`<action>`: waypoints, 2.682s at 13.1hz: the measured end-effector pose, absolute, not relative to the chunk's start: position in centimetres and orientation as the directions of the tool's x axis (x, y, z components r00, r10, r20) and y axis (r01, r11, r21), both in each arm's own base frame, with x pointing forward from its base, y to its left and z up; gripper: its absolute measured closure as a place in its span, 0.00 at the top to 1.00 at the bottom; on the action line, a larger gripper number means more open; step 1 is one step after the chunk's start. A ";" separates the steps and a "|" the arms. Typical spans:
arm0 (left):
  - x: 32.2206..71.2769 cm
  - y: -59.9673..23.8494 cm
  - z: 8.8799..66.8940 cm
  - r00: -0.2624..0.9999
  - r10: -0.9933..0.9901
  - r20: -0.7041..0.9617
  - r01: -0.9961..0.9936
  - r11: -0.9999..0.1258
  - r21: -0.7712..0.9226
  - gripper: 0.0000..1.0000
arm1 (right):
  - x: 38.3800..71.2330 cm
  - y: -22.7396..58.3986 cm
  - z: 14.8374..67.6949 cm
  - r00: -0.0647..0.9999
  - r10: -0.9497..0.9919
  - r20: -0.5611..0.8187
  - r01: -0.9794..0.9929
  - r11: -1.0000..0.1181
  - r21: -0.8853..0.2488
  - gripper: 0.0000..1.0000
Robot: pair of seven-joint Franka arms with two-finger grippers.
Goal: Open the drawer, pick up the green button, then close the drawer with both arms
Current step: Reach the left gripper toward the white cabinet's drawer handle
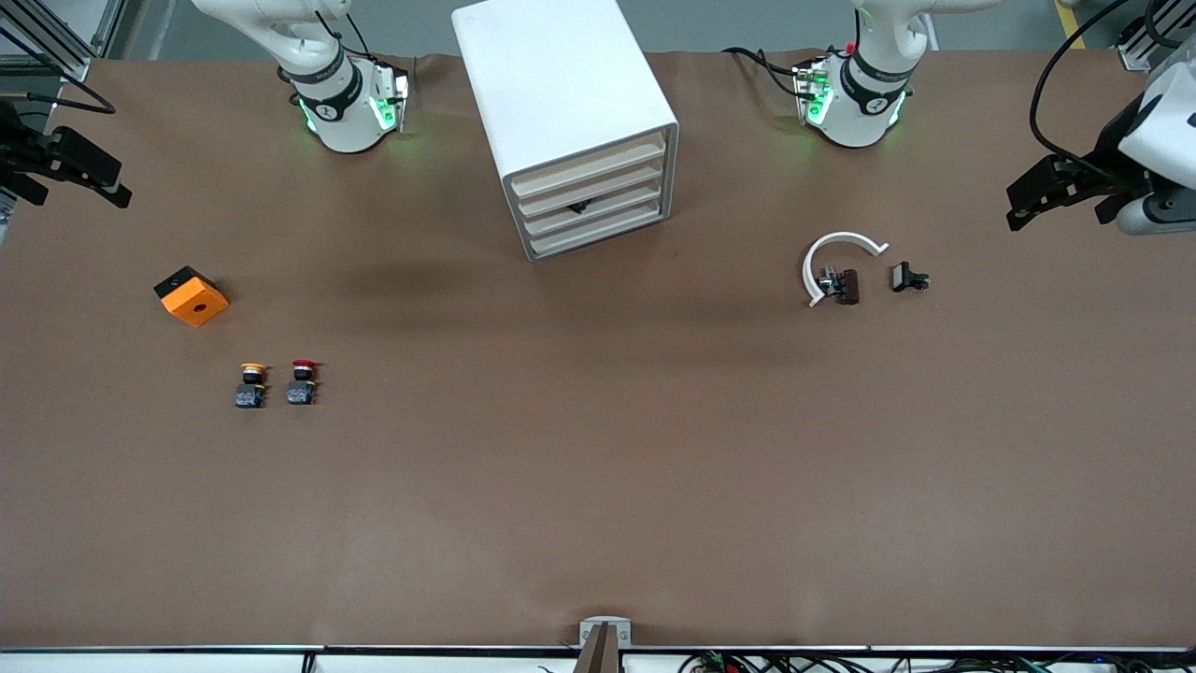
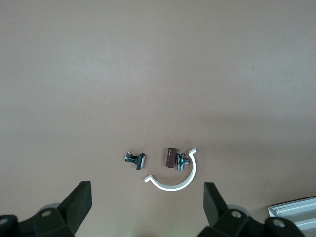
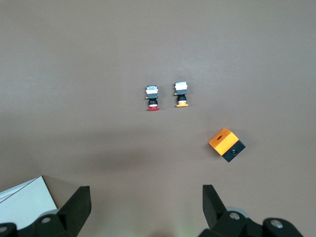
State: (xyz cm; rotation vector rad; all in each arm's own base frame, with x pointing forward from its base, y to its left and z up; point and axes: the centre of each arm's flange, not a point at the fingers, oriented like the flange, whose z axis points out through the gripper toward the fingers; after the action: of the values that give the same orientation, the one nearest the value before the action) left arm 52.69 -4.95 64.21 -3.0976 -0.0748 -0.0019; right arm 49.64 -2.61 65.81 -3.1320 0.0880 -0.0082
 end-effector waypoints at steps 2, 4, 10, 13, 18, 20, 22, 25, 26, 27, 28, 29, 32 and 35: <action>52.9 -5.2 63.8 0.999 0.043 -0.005 0.043 -0.998 -0.044 1.00 | 49.6 -2.6 65.8 0.998 -0.064 0.005 -0.064 -0.998 -0.009 1.00; 53.2 -5.6 63.1 0.999 0.036 -0.019 0.035 -0.998 -0.045 1.00 | 49.6 -2.6 65.8 0.998 -0.065 0.004 -0.065 -0.998 -0.009 1.00; 57.1 -12.9 54.4 0.994 0.007 -0.110 0.001 -0.999 -0.052 1.00 | 49.6 -2.6 65.8 0.998 -0.065 0.003 -0.065 -0.998 -0.008 1.00; 58.1 -17.9 50.7 0.993 0.060 -0.106 0.053 -0.997 -0.059 1.00 | 49.6 -2.5 65.8 0.998 -0.065 0.003 -0.065 -0.998 -0.008 1.00; 58.9 -23.8 44.2 0.985 0.129 -0.118 0.121 -0.990 -0.073 1.00 | 49.6 -2.5 65.8 0.998 -0.064 0.003 -0.064 -0.998 -0.008 1.00; 58.0 -27.5 41.5 0.963 0.242 -0.114 0.232 -0.968 -0.095 1.00 | 49.6 -2.5 65.8 0.998 -0.064 0.003 -0.064 -0.998 -0.008 1.00; 56.5 -31.8 37.7 0.907 0.405 -0.120 0.386 -0.910 -0.149 1.00 | 49.6 -2.5 65.8 0.998 -0.064 0.002 -0.064 -0.998 -0.008 1.00; 53.6 -37.0 31.2 0.758 0.643 -0.107 0.603 -0.754 -0.260 1.00 | 49.6 -2.5 65.8 0.998 -0.064 0.002 -0.064 -0.998 -0.008 1.00; 52.9 -37.9 29.3 0.669 0.734 -0.118 0.683 -0.669 -0.293 1.00 | 49.6 -2.5 65.7 0.998 -0.064 0.002 -0.064 -0.998 -0.008 1.00; 52.3 -38.5 27.6 0.558 0.819 -0.132 0.754 -0.567 -0.330 1.00 | 49.6 -2.5 65.7 0.998 -0.064 0.002 -0.064 -0.998 -0.008 1.00; 51.8 -38.9 26.1 0.447 0.884 -0.139 0.804 -0.465 -0.371 1.00 | 49.6 -2.5 65.7 0.998 -0.064 0.002 -0.064 -0.998 -0.008 1.00; 51.2 -39.5 24.8 0.344 0.930 -0.132 0.833 -0.367 -0.413 1.00 | 49.6 -2.5 65.7 0.998 -0.064 0.002 -0.064 -0.998 -0.008 1.00; 48.3 -42.1 22.0 0.108 0.992 -0.066 0.845 -0.126 -0.519 1.00 | 49.6 -2.5 65.7 0.998 -0.065 0.002 -0.065 -0.998 -0.008 1.00; 46.4 -44.3 20.1 -0.073 0.990 -0.123 0.773 -0.022 -0.634 1.00 | 49.6 -2.5 65.7 0.998 -0.065 0.002 -0.065 -0.998 -0.008 1.00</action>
State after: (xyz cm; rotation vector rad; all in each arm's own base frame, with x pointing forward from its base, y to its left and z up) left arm 46.37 -44.32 20.07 -1.8403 -1.8943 0.8102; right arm 49.61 -2.54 65.74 -3.1316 0.1013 -0.0035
